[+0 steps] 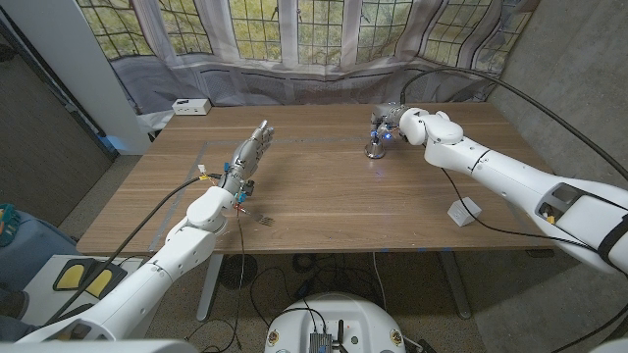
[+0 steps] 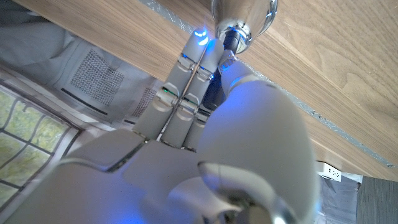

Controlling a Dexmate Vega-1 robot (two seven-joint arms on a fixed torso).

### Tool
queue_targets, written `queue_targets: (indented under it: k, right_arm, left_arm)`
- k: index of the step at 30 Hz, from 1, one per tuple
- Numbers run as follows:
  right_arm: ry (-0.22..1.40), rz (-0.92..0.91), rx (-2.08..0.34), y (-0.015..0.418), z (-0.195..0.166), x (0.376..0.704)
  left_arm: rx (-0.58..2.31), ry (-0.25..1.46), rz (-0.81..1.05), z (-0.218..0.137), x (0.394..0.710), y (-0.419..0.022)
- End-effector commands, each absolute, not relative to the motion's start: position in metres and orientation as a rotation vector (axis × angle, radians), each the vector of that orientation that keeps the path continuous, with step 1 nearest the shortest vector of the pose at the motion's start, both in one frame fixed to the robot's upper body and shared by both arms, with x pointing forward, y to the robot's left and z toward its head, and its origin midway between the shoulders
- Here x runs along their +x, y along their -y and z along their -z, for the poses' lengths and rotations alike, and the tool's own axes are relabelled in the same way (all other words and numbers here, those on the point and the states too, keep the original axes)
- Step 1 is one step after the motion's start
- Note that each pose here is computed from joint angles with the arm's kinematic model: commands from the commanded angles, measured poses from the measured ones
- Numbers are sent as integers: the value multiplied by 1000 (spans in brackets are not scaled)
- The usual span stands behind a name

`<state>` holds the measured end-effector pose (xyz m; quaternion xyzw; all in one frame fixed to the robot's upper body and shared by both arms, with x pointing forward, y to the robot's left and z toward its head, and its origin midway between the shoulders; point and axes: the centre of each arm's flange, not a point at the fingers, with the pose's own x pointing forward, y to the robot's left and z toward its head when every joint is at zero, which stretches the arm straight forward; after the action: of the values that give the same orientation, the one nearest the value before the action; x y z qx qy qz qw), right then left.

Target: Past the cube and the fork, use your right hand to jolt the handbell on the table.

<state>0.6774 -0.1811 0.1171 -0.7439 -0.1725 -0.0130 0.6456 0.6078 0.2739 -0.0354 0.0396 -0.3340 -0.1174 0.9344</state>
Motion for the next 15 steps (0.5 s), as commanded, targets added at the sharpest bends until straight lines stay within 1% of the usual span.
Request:
queue_targets:
  k: [1,15]
  right_arm:
    - [414,60,-1670,181,-122,661]
    - [447,76,-1637,186,-134,634]
  left_arm:
    - [94,687,250,32,606,-272]
    - [88,692,253,34,604,-273]
